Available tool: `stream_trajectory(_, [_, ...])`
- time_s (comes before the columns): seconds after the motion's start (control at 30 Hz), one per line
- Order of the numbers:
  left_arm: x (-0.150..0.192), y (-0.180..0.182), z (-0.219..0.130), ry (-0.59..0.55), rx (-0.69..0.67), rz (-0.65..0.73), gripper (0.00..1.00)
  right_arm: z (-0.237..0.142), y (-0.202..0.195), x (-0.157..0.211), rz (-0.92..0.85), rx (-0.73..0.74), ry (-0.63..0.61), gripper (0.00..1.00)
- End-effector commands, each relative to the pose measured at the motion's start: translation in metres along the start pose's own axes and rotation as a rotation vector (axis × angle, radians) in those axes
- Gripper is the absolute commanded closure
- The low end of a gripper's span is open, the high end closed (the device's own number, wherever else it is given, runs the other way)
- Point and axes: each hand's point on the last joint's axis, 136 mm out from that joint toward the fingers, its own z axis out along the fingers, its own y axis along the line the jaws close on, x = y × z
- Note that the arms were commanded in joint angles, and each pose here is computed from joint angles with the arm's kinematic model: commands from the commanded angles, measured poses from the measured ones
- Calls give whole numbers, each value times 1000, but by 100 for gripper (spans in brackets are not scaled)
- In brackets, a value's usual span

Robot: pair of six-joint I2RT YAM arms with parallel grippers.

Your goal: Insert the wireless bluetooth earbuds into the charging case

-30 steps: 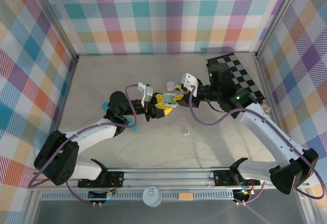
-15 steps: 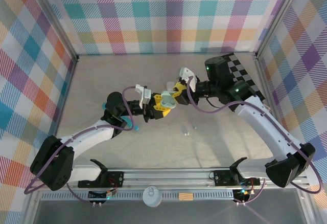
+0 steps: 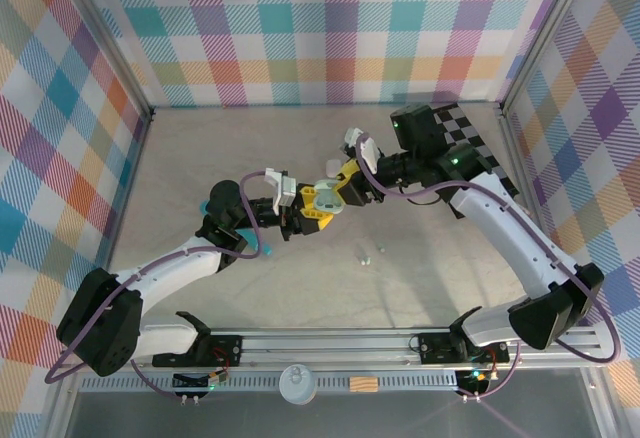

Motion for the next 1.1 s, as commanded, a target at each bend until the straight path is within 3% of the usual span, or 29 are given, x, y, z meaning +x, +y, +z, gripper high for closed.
stream_trajectory(0.0, [-9,-12,-1,-20,37,46,80,-7,4,-8,1,-9,-22,51])
stream_trajectory(0.13, [-9,-11,-2,-22,29,37,80,-9,3,-9,-11,8,-33,42])
stream_trajectory(0.27, [-10,-10,-2,-22,25,27,80,-10,1,-6,-21,30,-29,40])
stream_trajectory(0.57, [-12,-10,-1,-26,26,30,80,-13,12,-6,-110,-4,-68,86])
stream_trajectory(0.7, [-15,-9,0,-30,26,26,79,-15,15,-5,-171,8,-98,100])
stream_trajectory(1.07, [-17,-2,3,-57,19,-13,57,-19,9,-12,-201,66,-136,100])
